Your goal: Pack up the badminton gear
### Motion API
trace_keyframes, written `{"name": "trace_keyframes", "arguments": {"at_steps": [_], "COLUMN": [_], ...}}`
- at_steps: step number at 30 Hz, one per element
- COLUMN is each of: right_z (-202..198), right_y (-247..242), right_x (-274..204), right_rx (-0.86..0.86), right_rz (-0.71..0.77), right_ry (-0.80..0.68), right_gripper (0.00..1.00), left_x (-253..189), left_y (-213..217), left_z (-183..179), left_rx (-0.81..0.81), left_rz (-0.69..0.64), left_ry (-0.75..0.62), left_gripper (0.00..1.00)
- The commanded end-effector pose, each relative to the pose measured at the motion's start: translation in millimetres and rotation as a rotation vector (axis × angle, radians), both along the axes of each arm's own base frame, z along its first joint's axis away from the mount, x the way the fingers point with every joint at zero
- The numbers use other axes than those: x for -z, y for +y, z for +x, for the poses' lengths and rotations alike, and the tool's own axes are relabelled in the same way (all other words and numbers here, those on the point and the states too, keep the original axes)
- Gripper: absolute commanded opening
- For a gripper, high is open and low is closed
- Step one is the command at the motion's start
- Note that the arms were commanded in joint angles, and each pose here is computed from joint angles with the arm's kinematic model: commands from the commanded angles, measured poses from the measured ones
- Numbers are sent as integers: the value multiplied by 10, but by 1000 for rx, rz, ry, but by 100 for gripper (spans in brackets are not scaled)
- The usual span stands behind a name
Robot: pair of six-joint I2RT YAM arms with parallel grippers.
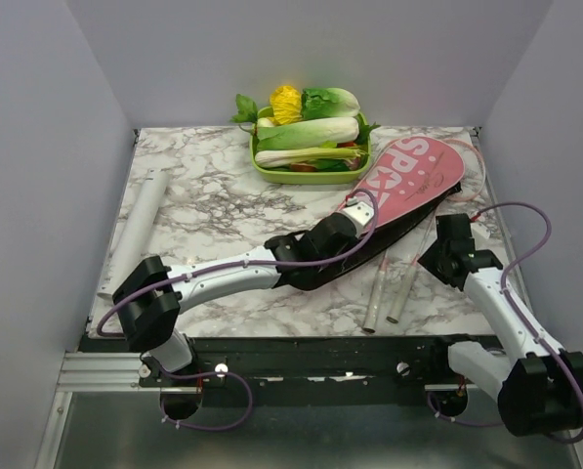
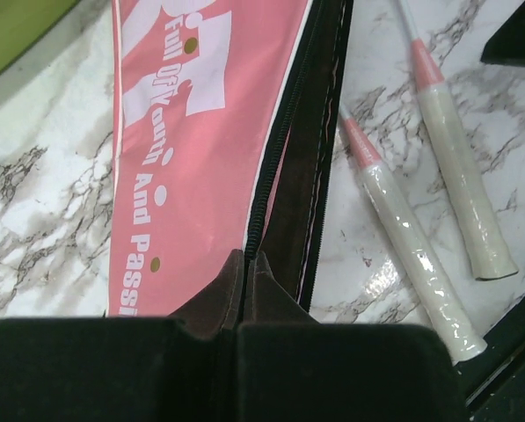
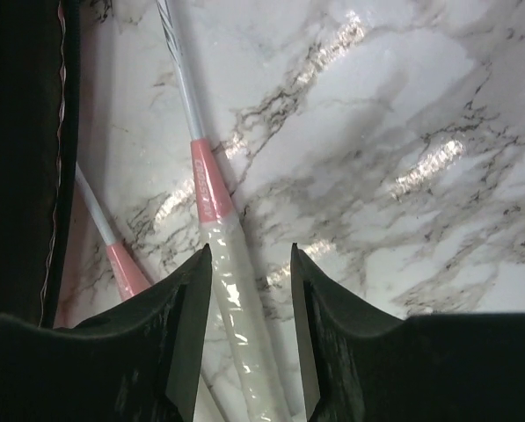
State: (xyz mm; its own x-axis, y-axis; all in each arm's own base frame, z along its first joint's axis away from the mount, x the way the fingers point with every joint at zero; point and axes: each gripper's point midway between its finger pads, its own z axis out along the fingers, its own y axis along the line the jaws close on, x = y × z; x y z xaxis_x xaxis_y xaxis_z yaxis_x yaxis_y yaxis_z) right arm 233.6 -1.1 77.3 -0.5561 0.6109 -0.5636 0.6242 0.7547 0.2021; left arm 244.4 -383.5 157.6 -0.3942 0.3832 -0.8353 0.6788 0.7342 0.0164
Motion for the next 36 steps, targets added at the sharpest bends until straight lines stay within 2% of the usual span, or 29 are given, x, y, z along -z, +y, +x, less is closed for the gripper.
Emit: {"name": "trace_keyframes", "arguments": {"at_steps": [1, 17, 27, 36], "right_z": [299, 1034, 1142, 1320], "right_y": [-124, -376, -415, -474], "right_x": [-129, 126, 404, 465], "right_rx": [33, 55, 50, 48], "right_rz": [-58, -78, -78, -106], "right_ry": [-23, 145, 241, 286], "right_gripper": [49, 48, 46, 46], "left_x": [-509, -694, -706, -710], "left_y": [-102, 11, 100, 150], "left_z": [15, 128, 246, 305], "left_rx": [35, 38, 17, 7], "left_rz": [-139, -271, -289, -302], "left_ry": [-12, 54, 62, 64], "left_gripper": [0, 0, 0, 0]}}
